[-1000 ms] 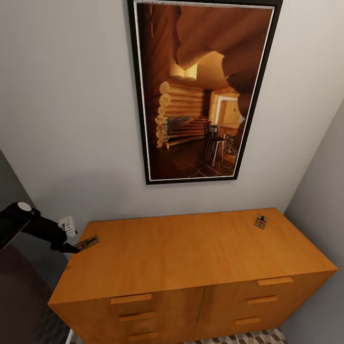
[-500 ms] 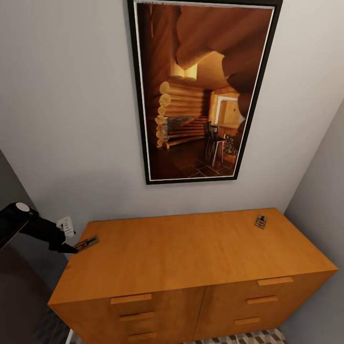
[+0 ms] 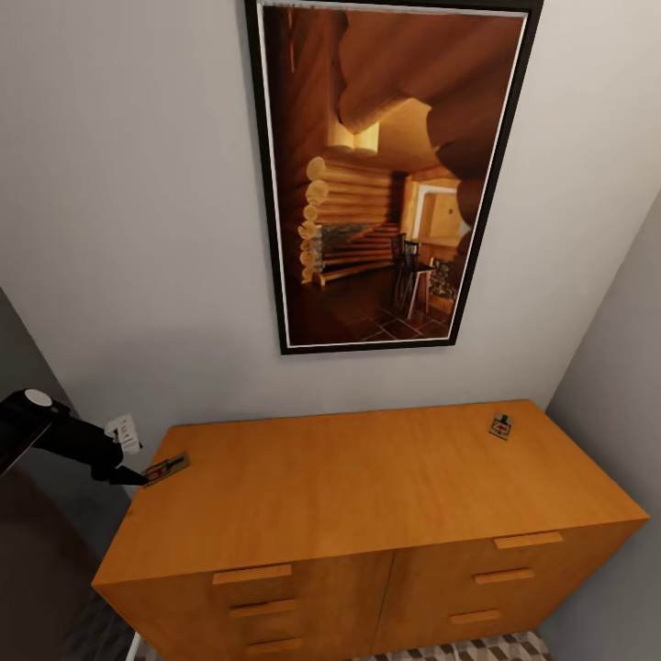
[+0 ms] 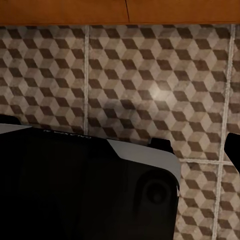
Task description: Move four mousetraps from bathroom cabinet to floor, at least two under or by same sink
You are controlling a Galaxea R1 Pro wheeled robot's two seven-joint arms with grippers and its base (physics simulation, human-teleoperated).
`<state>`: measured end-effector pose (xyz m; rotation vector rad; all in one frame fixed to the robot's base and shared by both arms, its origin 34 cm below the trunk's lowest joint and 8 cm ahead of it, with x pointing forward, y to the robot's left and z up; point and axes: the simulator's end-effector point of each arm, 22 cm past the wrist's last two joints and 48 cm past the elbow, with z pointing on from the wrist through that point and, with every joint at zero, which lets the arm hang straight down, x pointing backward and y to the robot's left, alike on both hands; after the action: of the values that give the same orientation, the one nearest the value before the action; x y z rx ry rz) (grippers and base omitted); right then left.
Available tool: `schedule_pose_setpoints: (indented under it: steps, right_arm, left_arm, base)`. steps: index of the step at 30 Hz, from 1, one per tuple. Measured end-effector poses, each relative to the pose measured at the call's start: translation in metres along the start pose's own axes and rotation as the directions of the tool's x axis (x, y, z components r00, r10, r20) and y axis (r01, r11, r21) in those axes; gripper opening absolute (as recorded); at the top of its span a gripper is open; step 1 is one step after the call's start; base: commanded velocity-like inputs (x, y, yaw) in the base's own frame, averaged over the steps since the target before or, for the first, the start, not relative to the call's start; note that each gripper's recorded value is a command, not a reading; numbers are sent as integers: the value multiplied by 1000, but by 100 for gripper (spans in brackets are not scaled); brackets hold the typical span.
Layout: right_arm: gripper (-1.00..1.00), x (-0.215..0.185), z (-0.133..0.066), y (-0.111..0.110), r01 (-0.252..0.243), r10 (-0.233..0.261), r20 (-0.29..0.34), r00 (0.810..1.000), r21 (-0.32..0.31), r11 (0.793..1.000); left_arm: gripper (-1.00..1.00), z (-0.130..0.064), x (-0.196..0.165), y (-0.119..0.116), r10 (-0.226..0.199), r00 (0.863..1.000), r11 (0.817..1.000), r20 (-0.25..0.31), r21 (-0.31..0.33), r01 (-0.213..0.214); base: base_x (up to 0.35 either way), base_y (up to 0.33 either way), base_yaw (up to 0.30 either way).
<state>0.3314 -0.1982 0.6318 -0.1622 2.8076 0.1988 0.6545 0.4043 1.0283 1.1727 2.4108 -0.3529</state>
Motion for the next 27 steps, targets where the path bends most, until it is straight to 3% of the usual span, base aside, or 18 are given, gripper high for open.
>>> schedule_pose_setpoints:
  steps: [27]
  right_arm:
    - [100,13,3,1,-5,5,-31,1000,-3,1000]
  left_arm:
    - [100,13,7,2,-11,1000,1000,-15,17,11]
  base:
    - [0,0,0]
